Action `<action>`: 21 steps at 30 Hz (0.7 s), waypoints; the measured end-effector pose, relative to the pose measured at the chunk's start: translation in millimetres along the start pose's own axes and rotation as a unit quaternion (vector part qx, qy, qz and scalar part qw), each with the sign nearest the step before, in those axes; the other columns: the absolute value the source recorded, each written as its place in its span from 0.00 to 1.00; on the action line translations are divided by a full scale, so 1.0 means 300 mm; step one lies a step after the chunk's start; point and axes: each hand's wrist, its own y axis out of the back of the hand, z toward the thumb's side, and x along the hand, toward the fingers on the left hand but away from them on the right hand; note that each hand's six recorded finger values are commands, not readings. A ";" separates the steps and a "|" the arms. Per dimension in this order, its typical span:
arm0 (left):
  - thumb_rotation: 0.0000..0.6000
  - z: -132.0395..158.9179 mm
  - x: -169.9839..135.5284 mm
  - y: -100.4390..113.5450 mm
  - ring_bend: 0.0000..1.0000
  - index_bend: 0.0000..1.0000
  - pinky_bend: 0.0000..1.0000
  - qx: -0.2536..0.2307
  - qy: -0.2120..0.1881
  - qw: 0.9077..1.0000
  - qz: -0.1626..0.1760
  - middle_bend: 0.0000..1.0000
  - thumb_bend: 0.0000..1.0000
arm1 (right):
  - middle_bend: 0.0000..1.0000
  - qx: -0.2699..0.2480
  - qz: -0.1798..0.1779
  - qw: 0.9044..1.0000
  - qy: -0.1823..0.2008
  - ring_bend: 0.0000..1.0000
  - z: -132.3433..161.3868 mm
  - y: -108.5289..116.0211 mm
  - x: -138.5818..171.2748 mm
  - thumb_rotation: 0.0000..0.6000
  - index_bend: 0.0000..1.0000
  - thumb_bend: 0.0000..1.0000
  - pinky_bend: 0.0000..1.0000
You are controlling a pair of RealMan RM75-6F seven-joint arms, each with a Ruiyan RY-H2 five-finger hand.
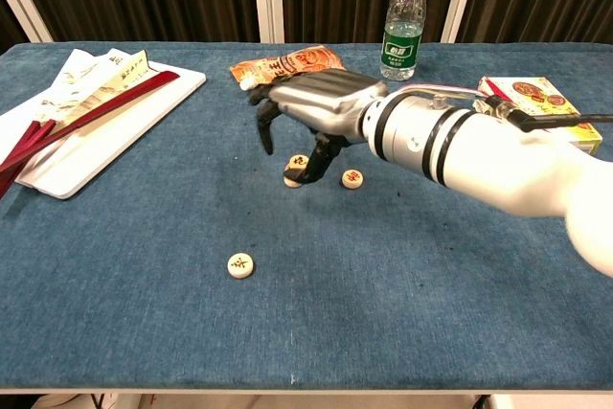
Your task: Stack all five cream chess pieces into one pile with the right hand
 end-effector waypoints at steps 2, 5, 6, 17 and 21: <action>1.00 0.003 0.000 -0.002 0.10 0.20 0.00 -0.001 -0.001 1.000 0.000 0.17 0.03 | 0.15 0.004 0.006 1.000 0.028 0.08 0.051 -0.010 0.022 1.00 0.44 0.40 0.08; 1.00 0.001 -0.005 -0.004 0.10 0.20 0.00 -0.001 -0.001 1.000 -0.001 0.17 0.04 | 0.15 0.017 0.023 0.998 0.063 0.08 0.118 -0.050 0.054 1.00 0.43 0.32 0.07; 1.00 -0.001 -0.007 -0.004 0.10 0.20 0.00 -0.001 0.000 1.000 -0.001 0.17 0.04 | 0.15 0.021 0.028 0.997 0.071 0.08 0.135 -0.063 0.061 1.00 0.42 0.32 0.07; 1.00 -0.032 -0.028 -0.013 0.10 0.20 0.00 -0.006 0.011 1.000 -0.002 0.17 0.03 | 0.15 0.056 0.052 0.991 0.108 0.08 0.263 -0.148 0.052 1.00 0.44 0.33 0.07; 1.00 -0.042 -0.032 -0.018 0.10 0.20 0.00 -0.008 0.014 1.000 -0.003 0.17 0.03 | 0.15 0.058 0.051 0.992 0.103 0.08 0.259 -0.141 0.053 1.00 0.44 0.34 0.07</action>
